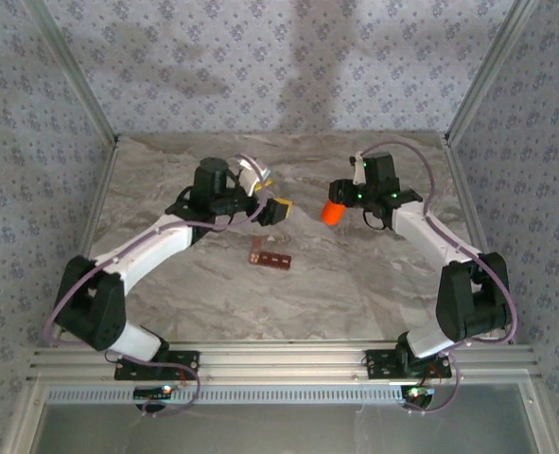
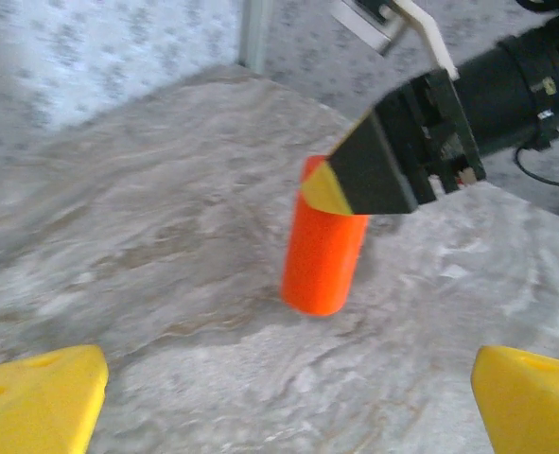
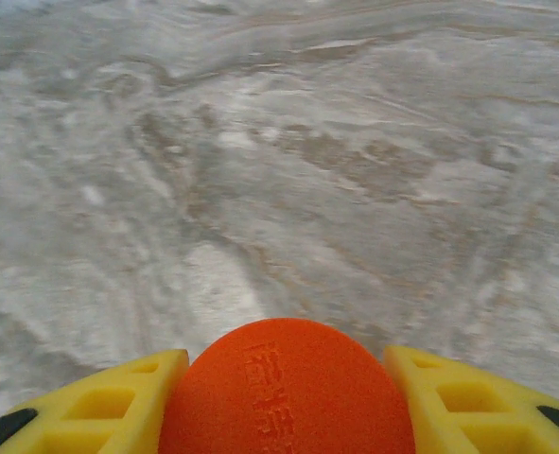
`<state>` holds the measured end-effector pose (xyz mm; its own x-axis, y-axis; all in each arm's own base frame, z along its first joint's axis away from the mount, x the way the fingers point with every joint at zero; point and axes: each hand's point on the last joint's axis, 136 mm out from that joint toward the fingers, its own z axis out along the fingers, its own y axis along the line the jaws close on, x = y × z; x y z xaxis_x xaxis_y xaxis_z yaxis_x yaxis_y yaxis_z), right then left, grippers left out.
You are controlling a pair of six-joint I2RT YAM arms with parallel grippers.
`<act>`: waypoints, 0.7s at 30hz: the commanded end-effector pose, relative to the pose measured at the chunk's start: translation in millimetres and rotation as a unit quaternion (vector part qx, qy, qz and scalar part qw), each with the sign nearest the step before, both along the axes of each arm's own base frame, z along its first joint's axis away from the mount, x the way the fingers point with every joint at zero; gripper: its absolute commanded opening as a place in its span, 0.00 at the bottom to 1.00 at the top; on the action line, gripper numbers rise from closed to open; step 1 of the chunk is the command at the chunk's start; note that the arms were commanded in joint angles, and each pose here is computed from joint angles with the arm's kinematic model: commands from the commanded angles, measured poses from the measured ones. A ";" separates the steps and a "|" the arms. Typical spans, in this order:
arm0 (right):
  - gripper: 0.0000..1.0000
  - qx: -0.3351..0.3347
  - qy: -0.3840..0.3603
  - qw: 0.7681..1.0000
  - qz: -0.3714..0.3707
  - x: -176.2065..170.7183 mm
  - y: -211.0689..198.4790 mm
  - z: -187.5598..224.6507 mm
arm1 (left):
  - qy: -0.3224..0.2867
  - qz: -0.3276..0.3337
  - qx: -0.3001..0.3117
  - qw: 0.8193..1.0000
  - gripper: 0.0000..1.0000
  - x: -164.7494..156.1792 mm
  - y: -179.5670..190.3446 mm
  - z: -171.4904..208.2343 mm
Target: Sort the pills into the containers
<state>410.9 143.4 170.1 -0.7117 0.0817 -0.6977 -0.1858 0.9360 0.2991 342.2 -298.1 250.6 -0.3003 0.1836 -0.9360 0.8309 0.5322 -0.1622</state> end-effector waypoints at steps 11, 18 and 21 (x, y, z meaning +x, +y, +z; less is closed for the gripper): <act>0.27 -0.115 -0.051 0.990 -0.068 8.7 -29.0 -45.3 | -0.071 0.211 0.036 0.974 0.98 12.3 80.8 18.5; 0.41 -0.124 -0.036 0.989 -0.067 2.4 -24.7 -66.4 | -0.066 0.261 0.066 0.961 0.98 13.8 102.1 21.8; 0.61 -0.120 -0.034 0.990 -0.065 1.4 -23.1 -66.6 | -0.062 0.260 0.074 0.961 0.98 12.3 103.5 18.2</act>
<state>415.2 123.9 113.4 -0.6449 0.0023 -0.7643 -0.0881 0.9931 0.0773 354.9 -205.1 255.9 -0.2873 0.1773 -0.9413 0.4939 0.8694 0.0130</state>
